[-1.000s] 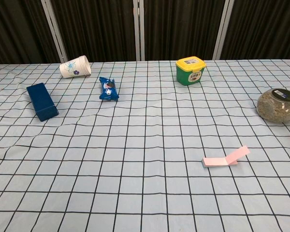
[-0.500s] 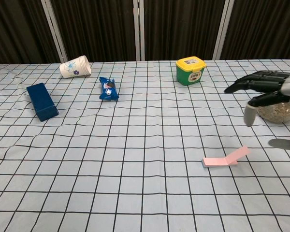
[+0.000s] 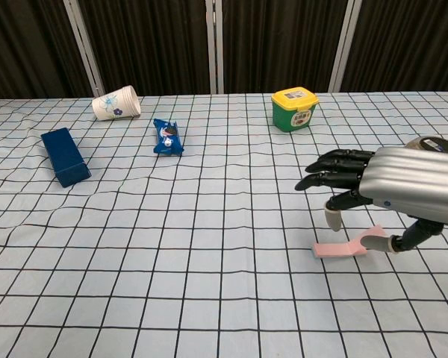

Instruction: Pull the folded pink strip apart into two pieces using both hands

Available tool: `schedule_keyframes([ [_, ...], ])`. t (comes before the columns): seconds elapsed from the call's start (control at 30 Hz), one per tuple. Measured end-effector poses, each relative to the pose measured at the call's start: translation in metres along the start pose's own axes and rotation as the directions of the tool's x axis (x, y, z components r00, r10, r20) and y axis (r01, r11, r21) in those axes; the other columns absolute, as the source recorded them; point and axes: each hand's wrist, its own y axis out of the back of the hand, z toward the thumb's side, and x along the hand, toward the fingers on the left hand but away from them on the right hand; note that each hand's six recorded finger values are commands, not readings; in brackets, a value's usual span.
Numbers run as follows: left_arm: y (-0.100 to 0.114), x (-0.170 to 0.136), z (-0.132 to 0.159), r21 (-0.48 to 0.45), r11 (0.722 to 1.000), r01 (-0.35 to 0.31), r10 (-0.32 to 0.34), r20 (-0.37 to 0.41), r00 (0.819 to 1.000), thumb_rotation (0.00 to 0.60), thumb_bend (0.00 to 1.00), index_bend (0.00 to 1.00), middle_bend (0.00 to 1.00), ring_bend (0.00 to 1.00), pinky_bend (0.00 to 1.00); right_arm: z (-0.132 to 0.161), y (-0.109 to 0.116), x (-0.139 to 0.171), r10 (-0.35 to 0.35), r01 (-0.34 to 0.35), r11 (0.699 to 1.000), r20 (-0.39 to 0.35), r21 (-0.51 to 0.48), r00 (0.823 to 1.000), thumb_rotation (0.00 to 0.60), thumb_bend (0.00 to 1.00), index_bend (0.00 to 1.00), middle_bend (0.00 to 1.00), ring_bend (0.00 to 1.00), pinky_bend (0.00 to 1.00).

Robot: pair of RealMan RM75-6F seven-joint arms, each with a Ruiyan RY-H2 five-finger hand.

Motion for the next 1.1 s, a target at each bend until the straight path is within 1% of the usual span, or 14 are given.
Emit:
schedule_keyframes([
  [0.27, -0.001, 0.001, 0.000, 0.004, 1.000, 0.002, -0.002, -0.002, 1.000, 0.600, 0.00, 0.00, 0.00, 0.00, 0.00, -0.005, -0.011, -0.005, 0.016, -0.015, 0.998, -0.010, 0.054, 1.000, 0.600, 0.28, 0.47, 0.11, 0.00, 0.00],
  [0.6, -0.001, 0.000, 0.001, 0.006, 1.000, 0.001, -0.001, 0.000, 1.000, 0.600, 0.00, 0.00, 0.00, 0.00, 0.00, -0.018, -0.015, 0.000, 0.020, -0.017, 0.988, -0.020, 0.152, 1.000, 0.600, 0.28, 0.47, 0.11, 0.00, 0.00],
  [0.73, -0.001, -0.001, 0.002, 0.006, 1.000, -0.001, 0.001, 0.001, 1.000, 0.600, 0.00, 0.00, 0.00, 0.00, 0.00, -0.021, -0.017, 0.002, 0.024, -0.022, 0.990, -0.013, 0.139, 1.000, 0.600, 0.28, 0.47, 0.11, 0.00, 0.00],
  [0.9, 0.000, -0.002, 0.003, 0.006, 1.000, -0.005, 0.005, 0.003, 1.000, 0.600, 0.00, 0.00, 0.00, 0.00, 0.00, -0.024, -0.020, 0.006, 0.037, -0.033, 0.985, -0.023, 0.170, 0.999, 0.600, 0.28, 0.47, 0.10, 0.00, 0.00],
  [1.1, -0.001, -0.002, 0.003, 0.007, 1.000, -0.003, 0.003, 0.002, 1.000, 0.600, 0.00, 0.00, 0.00, 0.00, 0.00, -0.024, -0.020, 0.014, 0.039, -0.033, 0.985, -0.032, 0.169, 0.999, 0.600, 0.28, 0.47, 0.10, 0.00, 0.00],
])
